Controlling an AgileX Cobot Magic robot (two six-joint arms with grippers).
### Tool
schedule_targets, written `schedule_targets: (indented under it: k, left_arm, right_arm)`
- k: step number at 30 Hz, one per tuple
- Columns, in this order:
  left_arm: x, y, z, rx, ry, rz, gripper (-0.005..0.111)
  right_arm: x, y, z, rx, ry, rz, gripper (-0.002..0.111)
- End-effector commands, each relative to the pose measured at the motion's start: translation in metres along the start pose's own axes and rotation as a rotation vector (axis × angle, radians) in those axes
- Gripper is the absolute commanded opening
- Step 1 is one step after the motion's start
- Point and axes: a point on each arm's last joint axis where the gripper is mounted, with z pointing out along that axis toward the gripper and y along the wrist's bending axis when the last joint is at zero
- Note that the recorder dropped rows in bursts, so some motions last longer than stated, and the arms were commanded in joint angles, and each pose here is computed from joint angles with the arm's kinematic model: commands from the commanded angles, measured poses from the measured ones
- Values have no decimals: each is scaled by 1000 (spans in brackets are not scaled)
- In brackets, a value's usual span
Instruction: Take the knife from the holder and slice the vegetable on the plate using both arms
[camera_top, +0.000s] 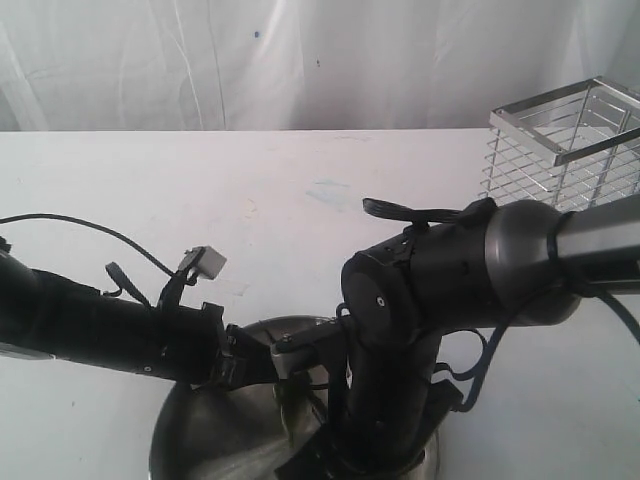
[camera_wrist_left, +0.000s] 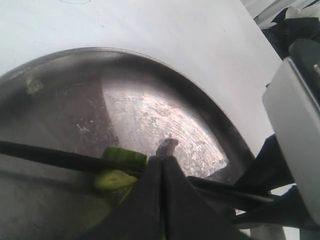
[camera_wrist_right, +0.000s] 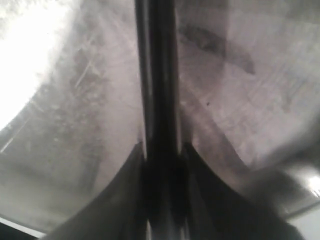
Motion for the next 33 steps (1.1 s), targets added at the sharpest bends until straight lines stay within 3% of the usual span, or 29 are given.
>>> schedule_targets:
  k: [1,6,16,20,24,33]
  left_arm:
    - [19,7,5,-50,50,-144,0]
    - [-12,-10,-11,25,-64,-46,0]
    - [-48,-40,-61,-32,-183,46,0]
    - [-46,-52,-71,-97,-107,68,0]
    - [-31,-49,-78,-235,-72,-8,0]
    - [5,-43,-78,-307,-22,-129,0]
  right_arm:
    - [-4,-2,0,-3,-42,16,0]
    - [-5,-2,0,-2,-53,14,0]
    - [-3,-2,-9,2,-67,-2,0]
    - [1,0,-29,-14,-132,-23,0]
    - [11,1,-44,-17,-112,-61,0]
    - [13,0,-50,-4,-129,-116,0]
